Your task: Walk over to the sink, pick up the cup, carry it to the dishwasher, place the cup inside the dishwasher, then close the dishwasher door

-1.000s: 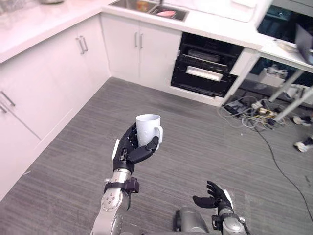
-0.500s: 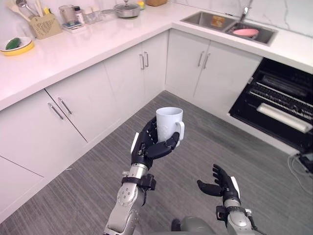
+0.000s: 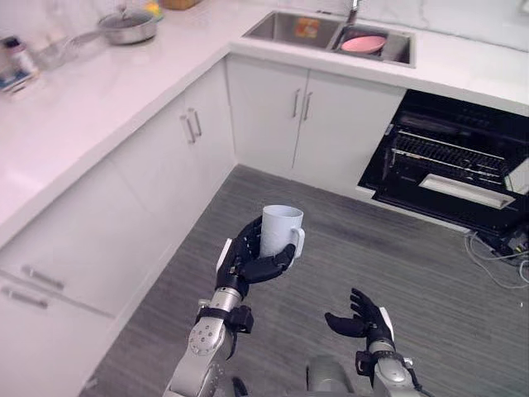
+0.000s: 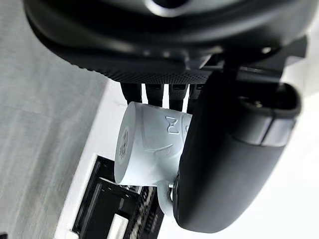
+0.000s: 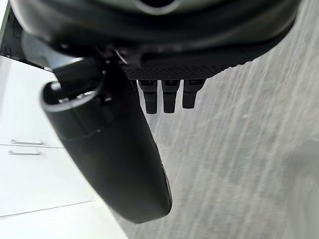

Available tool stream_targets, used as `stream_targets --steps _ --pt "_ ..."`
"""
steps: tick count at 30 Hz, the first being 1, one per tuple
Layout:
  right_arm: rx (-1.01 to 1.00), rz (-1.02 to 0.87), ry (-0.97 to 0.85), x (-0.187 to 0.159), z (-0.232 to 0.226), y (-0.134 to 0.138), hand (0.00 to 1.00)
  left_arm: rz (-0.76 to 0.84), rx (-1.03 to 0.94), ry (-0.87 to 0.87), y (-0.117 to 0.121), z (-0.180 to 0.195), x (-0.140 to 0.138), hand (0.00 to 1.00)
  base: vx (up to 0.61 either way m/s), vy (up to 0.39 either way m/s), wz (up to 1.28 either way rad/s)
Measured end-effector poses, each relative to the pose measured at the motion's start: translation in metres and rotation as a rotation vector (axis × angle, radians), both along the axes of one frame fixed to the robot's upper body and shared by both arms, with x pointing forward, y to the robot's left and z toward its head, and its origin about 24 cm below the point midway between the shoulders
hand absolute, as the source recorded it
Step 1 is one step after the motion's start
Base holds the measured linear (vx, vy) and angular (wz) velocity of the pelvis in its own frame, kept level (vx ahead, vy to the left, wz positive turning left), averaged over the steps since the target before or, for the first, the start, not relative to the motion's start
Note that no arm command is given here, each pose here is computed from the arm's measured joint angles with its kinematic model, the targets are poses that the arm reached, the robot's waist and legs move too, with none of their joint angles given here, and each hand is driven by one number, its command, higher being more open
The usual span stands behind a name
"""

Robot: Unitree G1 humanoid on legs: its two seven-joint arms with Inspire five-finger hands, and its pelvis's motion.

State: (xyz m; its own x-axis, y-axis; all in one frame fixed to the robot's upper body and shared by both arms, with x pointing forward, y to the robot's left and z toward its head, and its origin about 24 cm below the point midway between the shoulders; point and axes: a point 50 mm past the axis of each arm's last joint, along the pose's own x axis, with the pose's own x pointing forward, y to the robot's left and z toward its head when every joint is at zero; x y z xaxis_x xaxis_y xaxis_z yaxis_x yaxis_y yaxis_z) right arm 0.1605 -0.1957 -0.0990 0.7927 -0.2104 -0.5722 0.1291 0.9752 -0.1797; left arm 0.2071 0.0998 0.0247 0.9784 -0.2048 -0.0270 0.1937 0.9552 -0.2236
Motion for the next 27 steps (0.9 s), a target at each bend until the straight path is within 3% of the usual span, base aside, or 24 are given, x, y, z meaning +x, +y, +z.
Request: stream_targets --steps 5,8,12,17,27 --pt "-0.042 0.110 -0.111 0.033 0.022 0.008 0.90 -0.003 0.001 -0.036 -0.001 0.006 0.003 0.30 0.56 0.040 -0.36" --pt "-0.111 0.131 -0.178 0.045 0.038 -0.007 0.90 -0.003 -0.022 -0.027 -0.008 0.006 0.007 0.30 0.60 -0.032 -0.24" --pt "-0.136 0.076 -0.228 0.041 0.050 -0.020 0.90 -0.019 -0.031 -0.028 -0.018 0.006 0.018 0.30 0.48 -0.086 -0.04" --pt "-0.132 0.058 -0.398 0.049 0.082 -0.014 0.90 -0.028 -0.027 0.001 -0.019 -0.002 0.010 0.30 0.28 0.040 -0.56" --pt "-0.064 0.039 -0.472 0.060 0.093 0.001 0.90 0.101 0.008 -0.035 0.000 0.006 0.013 0.30 0.41 0.265 -0.96"
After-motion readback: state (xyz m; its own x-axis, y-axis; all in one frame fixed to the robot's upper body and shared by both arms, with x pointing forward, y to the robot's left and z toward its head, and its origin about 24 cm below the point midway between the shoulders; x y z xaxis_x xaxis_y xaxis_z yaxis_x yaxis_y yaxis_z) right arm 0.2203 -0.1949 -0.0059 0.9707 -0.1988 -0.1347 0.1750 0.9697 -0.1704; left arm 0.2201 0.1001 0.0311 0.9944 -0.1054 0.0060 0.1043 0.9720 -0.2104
